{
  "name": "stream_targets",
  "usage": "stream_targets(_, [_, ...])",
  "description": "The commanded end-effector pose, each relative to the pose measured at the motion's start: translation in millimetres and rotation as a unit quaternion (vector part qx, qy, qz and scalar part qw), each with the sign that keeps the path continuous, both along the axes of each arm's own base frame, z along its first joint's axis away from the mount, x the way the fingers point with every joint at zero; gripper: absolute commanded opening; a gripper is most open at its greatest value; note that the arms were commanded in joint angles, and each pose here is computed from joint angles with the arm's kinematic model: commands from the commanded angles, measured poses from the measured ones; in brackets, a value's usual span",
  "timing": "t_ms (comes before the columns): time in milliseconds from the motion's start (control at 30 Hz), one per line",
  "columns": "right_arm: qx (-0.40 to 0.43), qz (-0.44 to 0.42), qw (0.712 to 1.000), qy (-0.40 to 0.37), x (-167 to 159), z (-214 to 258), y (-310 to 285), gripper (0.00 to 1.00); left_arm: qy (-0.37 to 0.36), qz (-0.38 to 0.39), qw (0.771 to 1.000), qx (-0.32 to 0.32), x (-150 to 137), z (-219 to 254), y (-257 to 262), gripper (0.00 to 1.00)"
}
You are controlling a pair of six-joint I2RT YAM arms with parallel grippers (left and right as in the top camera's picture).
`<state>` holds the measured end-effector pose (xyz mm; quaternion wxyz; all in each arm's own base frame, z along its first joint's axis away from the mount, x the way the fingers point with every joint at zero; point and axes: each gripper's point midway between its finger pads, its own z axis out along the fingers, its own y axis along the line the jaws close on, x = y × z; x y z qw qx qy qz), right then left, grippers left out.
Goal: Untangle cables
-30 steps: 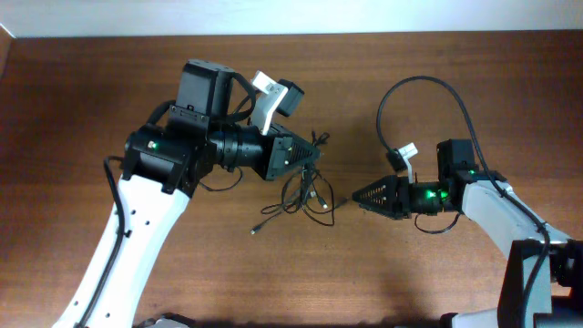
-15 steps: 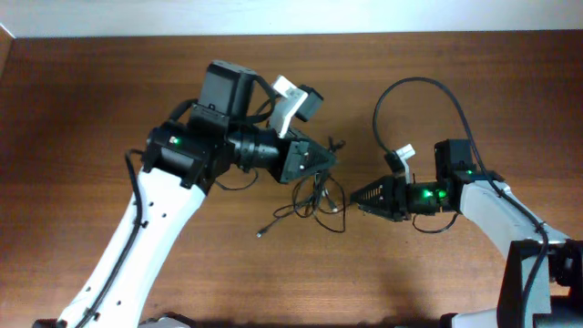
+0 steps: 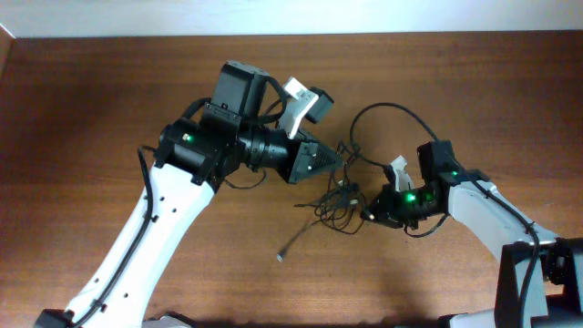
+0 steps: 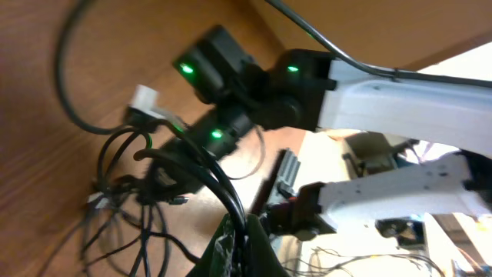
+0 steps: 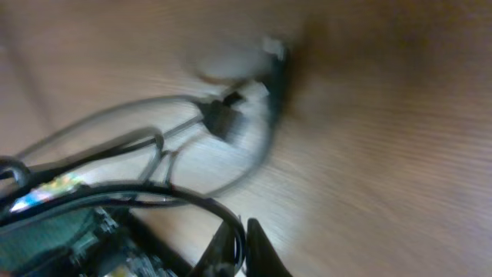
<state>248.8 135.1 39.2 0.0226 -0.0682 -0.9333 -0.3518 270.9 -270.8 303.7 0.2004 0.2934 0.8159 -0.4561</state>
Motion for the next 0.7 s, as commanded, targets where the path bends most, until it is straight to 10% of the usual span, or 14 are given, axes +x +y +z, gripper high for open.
stream_targets(0, [-0.084, 0.034, 0.996, 0.018, -19.4, -19.2, -22.6, 0.04, -0.044, 0.151, 0.970, 0.185, 45.7, -47.1, 52.6, 0.00])
stream_targets(367, [-0.027, 0.078, 0.996, 0.018, -34.2, -7.7, -8.5, 0.04, 0.132, 0.346, 0.845, 0.386, 66.2, -158.6, 117.1, 0.12])
stream_targets(467, [0.197, 0.141, 0.966, -0.091, -30.0, 51.4, 39.4, 0.04, 0.158, 0.315, 0.848, 0.395, 61.2, -176.9, 110.1, 0.27])
stream_targets(667, [0.254, 0.117, 0.951, -0.131, -0.7, 82.7, 46.3, 0.04, 0.176, 0.195, 0.896, 0.359, 46.3, -186.0, 78.8, 0.69])
